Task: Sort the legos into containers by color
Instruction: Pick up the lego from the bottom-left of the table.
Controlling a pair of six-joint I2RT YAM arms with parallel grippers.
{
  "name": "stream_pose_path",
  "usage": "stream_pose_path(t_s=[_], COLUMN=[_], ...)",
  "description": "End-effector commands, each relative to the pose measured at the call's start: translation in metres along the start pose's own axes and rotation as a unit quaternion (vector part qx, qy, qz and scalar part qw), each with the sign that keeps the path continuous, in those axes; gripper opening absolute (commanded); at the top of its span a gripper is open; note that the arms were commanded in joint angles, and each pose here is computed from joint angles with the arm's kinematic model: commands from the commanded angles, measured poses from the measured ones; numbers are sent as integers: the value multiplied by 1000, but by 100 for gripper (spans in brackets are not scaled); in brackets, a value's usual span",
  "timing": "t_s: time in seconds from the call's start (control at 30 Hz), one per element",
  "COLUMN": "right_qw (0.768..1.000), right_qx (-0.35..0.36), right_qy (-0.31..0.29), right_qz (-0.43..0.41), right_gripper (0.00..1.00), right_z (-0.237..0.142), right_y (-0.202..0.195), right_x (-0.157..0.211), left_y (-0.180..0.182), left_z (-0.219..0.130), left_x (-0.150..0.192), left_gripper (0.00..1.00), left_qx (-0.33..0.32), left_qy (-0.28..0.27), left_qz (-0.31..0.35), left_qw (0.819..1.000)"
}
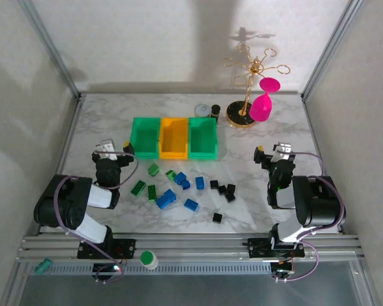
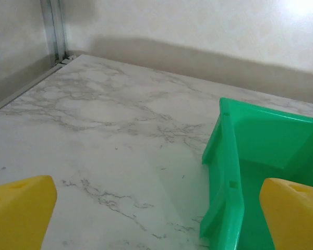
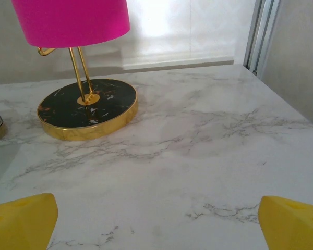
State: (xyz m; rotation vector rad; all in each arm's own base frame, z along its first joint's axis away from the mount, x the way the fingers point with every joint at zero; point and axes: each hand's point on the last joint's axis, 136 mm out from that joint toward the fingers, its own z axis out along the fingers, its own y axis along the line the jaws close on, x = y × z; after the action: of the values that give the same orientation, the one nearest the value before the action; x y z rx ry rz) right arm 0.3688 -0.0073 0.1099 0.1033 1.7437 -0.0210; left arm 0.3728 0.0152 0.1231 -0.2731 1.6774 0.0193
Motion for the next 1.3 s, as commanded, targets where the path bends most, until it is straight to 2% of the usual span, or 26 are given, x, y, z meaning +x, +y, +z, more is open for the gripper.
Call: stream_pose_path(t_s=[0.0,0.9,1.13,1.27], right_qw=[1000,1000,999,999], right_qx=[-7,-8,1,25], right_qy=[-24,-25,-52,-39], right_qz=[-2,-3,4,11], right_gripper=[99,99,99,99], right_z=[3,3,-11,-8], right_y=[2,3,-1,-8], right_x=[-14,-14,-31,-46], left_y=[-2,-1,-4,-4], left_z=[3,3,-2,-9], left_x=[-6,-6,-20,-37], left_gripper=[99,99,99,99], left_qx=[5,5,-10,-15], left_qy=[-6,-5,-9,-13], left_qz=[5,5,14,-1], left_qw=[1000,1000,1000,1000])
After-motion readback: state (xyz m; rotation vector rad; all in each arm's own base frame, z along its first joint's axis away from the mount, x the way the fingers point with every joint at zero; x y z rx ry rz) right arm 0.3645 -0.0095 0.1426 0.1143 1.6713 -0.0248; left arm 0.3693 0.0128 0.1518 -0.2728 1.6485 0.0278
